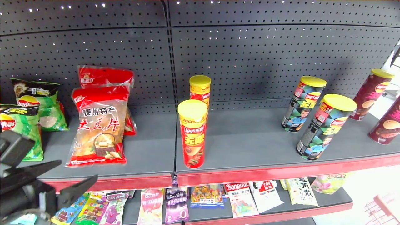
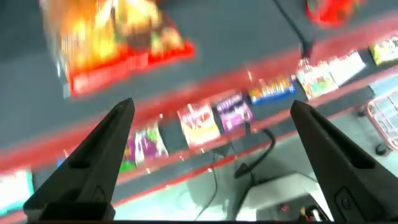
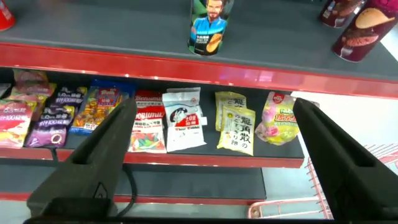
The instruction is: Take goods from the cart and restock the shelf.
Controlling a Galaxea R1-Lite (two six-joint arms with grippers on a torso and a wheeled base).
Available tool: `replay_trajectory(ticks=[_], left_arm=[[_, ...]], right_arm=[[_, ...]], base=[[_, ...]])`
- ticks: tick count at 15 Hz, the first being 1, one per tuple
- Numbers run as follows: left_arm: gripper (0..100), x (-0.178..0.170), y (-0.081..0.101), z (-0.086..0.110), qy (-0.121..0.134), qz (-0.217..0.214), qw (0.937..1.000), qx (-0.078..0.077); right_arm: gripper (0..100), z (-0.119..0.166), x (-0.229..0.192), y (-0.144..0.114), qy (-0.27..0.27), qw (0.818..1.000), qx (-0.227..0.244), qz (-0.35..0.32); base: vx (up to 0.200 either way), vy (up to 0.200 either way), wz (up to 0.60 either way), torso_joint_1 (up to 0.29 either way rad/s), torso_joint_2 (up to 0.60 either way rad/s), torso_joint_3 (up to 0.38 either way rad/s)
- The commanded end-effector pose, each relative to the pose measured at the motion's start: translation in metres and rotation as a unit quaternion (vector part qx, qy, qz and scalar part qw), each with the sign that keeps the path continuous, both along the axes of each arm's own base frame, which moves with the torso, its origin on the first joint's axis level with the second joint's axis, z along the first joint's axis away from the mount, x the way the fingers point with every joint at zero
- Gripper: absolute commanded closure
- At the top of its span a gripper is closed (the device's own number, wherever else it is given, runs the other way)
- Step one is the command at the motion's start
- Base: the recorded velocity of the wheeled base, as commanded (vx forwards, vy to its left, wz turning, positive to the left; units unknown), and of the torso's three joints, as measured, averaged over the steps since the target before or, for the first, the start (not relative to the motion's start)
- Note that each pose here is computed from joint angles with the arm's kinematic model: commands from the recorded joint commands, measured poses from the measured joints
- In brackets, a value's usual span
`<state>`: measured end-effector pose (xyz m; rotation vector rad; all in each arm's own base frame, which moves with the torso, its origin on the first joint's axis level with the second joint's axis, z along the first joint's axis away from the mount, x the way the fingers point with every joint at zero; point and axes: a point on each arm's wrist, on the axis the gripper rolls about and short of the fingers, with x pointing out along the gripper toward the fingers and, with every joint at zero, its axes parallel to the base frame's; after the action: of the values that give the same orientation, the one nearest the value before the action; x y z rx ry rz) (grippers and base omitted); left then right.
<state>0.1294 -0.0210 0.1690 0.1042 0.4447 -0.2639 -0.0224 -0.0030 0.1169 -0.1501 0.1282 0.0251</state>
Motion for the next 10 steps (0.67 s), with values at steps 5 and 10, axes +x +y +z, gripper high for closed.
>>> replay_trajectory(ticks=[5,10], left_arm=[[0,0.099,-0.074,-0.036,0.075,0.057,0.9955,-0.002],[0,0.134,-0.102,-0.048,0.096,0.059,0.9933,-0.023]], right_arm=[[0,-0.008,-0.004,0.000,-0.011,1.000,0.002,-0.001],[0,-0.014,-0.004,0.000,-0.011,1.000,0.002,0.000]], base=[[0.000,0.000,0.00,0.000,0.00,0.000],[0.000,0.000,0.00,0.000,0.00,0.000]])
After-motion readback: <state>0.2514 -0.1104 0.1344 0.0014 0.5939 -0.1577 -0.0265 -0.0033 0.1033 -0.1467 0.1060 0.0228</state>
